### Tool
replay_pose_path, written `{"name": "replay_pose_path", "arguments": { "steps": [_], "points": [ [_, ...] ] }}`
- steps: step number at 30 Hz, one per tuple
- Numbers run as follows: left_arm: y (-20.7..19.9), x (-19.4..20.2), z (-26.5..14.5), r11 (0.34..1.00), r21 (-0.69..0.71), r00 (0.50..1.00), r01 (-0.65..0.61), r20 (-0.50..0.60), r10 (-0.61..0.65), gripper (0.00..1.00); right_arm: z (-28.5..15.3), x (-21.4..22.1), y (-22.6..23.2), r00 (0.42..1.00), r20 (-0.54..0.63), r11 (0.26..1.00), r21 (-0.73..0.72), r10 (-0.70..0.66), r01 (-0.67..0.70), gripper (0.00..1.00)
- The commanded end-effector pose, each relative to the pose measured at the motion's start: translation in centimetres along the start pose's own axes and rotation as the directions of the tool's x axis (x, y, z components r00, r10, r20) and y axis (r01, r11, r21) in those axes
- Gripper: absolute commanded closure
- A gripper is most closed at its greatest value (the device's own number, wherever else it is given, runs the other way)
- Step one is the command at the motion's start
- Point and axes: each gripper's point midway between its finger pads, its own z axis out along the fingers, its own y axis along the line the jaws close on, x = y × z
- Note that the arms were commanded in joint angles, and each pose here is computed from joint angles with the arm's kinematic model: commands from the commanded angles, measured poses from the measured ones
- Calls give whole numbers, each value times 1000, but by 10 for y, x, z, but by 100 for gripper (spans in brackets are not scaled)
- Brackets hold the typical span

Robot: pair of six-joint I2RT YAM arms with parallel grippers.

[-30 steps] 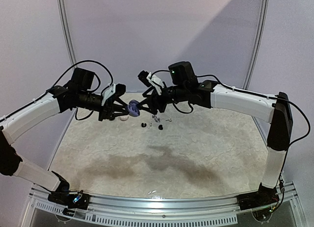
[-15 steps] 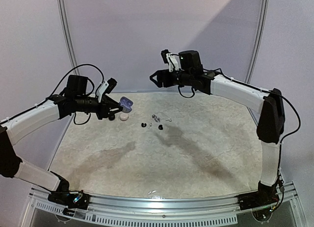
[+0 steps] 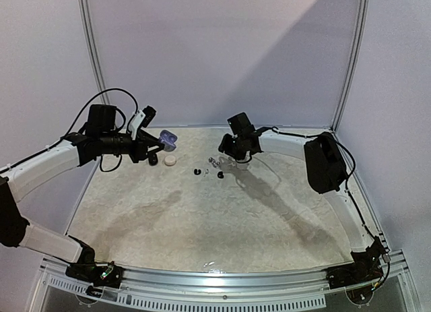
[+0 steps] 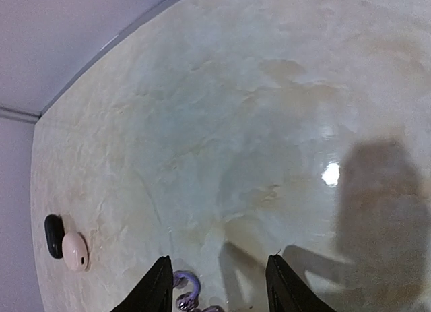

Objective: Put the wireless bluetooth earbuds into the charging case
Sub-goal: Pick up the left earbud from the center of the board.

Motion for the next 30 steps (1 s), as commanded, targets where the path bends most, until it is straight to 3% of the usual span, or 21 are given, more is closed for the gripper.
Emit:
{"name": "replay_pose_path", "arguments": {
  "steps": [1,10,22,30],
  "points": [
    [7,-4,-4,999,-32,1000,-16,26,17,100,7,-13,-15,972,72,972,58,222,-226,53],
    [16,-4,-6,998,-64,999,-29,33,31,100,30,15,-30,958,-2,954,91,287,-285,58],
    [23,-3,-5,996,-84,998,-40,39,44,100,40,73,-19,964,-199,983,88,178,-164,66],
    [25,-2,-6,995,-92,998,-46,41,50,100,37,85,-32,975,-209,987,153,80,-48,75]
  ]
}}
